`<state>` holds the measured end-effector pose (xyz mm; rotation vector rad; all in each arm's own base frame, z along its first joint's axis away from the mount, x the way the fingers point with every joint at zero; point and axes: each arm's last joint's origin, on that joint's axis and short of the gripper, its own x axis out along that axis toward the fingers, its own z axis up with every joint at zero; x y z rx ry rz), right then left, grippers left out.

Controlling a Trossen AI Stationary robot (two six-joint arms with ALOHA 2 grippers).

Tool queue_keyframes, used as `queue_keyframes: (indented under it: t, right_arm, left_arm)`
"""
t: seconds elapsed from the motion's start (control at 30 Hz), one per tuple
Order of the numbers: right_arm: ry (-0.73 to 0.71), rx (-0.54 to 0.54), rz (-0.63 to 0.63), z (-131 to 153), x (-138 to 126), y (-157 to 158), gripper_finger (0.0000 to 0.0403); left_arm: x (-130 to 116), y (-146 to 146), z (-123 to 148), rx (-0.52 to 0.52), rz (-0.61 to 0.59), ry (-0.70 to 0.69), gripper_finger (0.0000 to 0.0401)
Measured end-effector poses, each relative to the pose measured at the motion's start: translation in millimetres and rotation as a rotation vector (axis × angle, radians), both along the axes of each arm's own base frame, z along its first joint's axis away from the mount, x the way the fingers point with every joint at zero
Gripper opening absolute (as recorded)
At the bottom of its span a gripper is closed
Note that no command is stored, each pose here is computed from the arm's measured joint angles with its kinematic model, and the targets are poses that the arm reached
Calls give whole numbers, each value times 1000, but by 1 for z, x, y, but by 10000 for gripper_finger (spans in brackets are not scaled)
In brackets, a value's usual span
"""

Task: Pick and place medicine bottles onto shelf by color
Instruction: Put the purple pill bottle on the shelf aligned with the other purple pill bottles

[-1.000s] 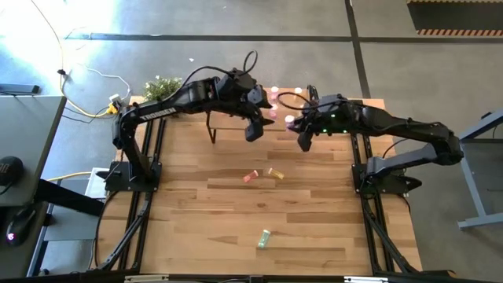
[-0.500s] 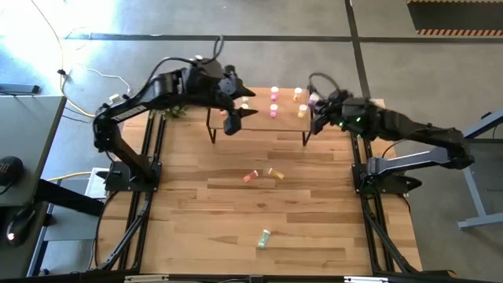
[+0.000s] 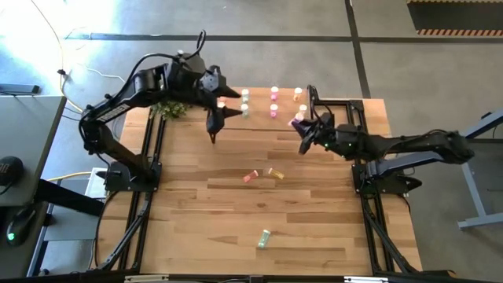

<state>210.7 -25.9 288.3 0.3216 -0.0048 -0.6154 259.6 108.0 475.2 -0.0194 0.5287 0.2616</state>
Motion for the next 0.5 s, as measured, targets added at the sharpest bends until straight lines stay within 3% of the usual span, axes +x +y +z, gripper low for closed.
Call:
queue_keyframes:
  t: [0.3, 0.5]
  right_arm:
    - [33, -112, -2, -24, 31, 7, 82]
    - [99, -149, -38, -27, 50, 2, 83]
  left_arm:
    - [-3, -1, -44, -70, -43, -84, 243]
    - [-12, -4, -73, -40, -41, -201, 243]
